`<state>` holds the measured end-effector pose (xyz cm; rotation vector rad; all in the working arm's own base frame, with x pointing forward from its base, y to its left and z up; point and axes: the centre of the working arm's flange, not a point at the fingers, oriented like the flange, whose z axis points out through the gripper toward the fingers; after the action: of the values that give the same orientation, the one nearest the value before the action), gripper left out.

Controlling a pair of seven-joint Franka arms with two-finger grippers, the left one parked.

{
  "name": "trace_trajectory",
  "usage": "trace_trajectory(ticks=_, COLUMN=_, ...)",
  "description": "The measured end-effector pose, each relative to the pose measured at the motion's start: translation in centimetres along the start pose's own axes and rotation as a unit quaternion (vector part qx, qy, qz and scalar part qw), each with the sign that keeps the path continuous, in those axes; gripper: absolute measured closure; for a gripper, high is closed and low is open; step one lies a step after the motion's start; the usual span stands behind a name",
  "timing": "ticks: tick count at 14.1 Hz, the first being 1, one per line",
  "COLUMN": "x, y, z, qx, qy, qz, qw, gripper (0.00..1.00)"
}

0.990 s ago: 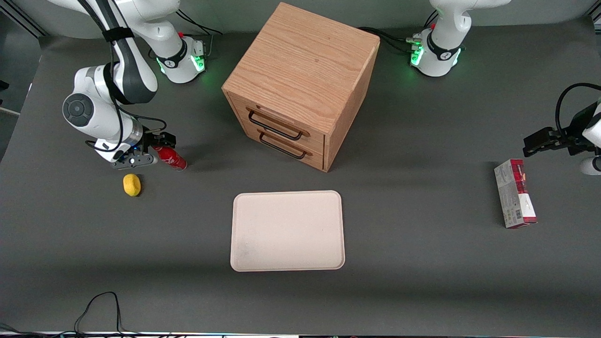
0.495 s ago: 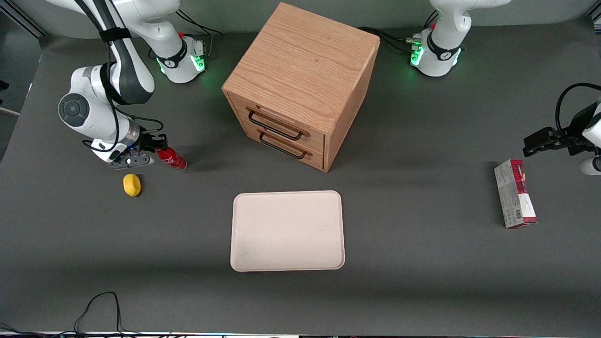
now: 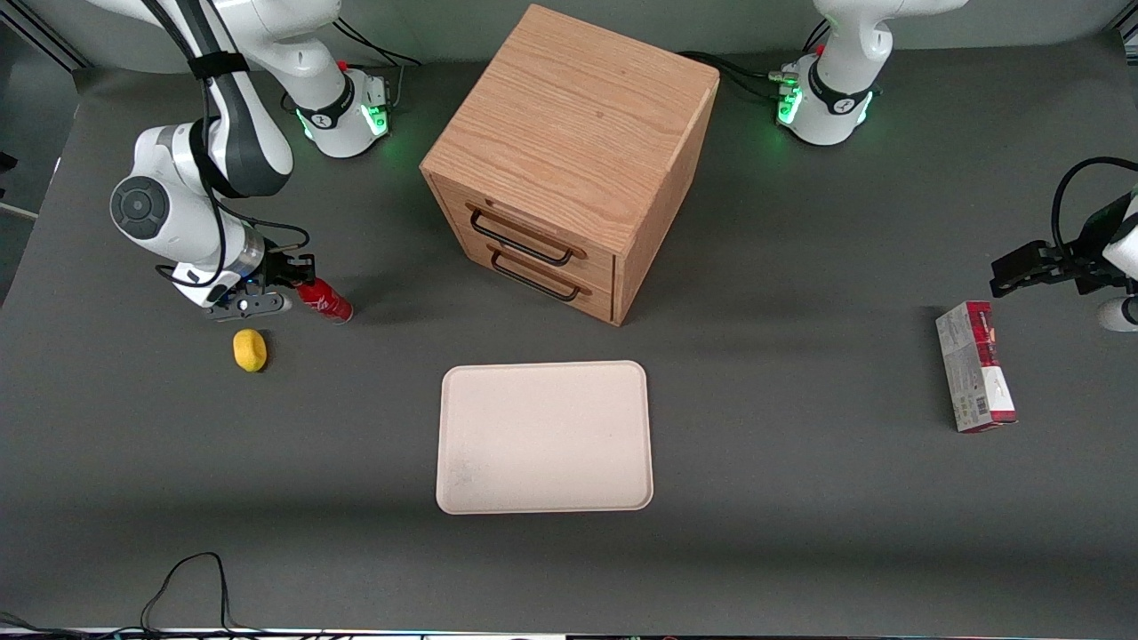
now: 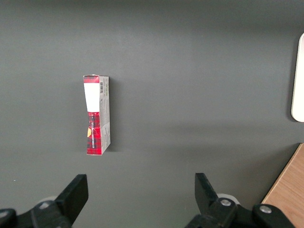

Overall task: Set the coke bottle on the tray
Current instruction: 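Lift the held bottle up off the table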

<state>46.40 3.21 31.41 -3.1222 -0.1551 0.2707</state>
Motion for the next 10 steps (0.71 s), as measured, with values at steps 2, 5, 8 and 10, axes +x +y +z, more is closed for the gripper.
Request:
trace_trajectory(ticks=2, x=0.0, y=0.0, z=-0.1, qx=0.0, qy=0.001, qz=0.0, qw=1.0, gripper=0.68)
trace_trajectory(ticks=5, x=0.4, y=0.1, z=-3.6, qx=0.002, qy=-0.019, qz=0.0, qw=0.9998, gripper=0.68)
trace_trajectory(ticks=8, x=1.5, y=0.3, z=-13.6, qx=0.004, qy=-0.03, qz=0.002, qw=0.9995, gripper=0.68)
trace_trajectory(ticks=10, x=1.8, y=0.3, z=-19.7, qx=0.002, qy=-0.03, qz=0.005, qw=0.9995, gripper=0.68)
